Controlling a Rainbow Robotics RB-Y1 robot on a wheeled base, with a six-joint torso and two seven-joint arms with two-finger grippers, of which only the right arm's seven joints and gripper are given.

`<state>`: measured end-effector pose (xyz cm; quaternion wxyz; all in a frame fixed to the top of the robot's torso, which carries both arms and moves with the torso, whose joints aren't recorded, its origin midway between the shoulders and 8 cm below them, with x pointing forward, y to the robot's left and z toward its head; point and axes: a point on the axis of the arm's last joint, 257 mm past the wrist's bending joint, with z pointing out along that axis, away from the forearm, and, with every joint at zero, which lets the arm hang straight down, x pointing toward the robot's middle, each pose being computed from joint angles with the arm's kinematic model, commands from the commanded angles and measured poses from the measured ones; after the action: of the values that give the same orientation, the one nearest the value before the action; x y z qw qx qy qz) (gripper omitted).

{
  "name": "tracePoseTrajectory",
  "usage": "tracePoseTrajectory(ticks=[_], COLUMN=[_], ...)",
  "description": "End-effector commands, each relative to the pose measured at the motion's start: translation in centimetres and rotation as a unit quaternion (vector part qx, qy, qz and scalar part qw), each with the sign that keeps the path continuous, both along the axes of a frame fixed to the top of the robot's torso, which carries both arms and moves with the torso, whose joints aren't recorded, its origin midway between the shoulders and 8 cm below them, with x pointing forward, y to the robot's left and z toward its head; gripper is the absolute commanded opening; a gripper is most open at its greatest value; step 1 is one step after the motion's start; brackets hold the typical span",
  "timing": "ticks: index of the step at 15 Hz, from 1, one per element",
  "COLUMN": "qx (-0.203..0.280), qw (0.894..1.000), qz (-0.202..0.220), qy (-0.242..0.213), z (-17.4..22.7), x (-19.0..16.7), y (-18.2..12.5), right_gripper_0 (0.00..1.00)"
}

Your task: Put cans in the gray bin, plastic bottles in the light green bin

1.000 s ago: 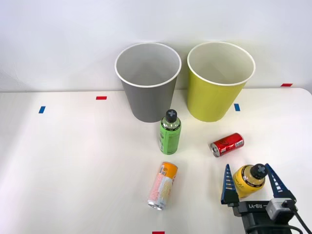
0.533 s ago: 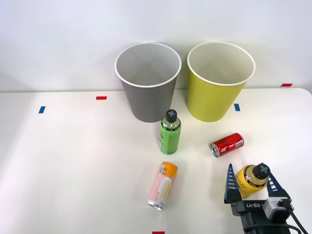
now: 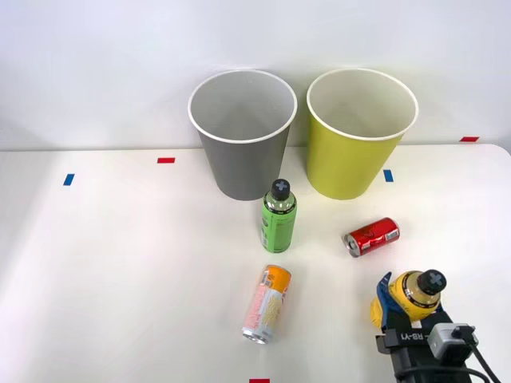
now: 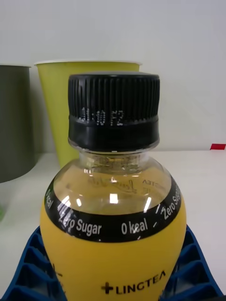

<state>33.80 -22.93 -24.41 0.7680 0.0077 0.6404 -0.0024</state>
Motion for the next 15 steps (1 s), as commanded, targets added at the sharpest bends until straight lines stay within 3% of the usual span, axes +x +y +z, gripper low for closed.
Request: tracePoseTrajectory(ticks=[1, 6, 11, 15], qx=[-0.001, 0.035, 0.117, 0.118], qw=[1.0, 0.999, 0.988, 0.978], qz=[0.0, 0.027, 0.089, 0.126], qy=[-0.001, -0.012, -0.045, -0.115], z=[0.0, 3.0, 12.8, 22.6], x=[-0.2, -1.6, 0.8, 2.5], y=[-0.1, 1.7, 5.4, 6.8], right_gripper_0=[0.0, 0.0, 0.0, 0.0])
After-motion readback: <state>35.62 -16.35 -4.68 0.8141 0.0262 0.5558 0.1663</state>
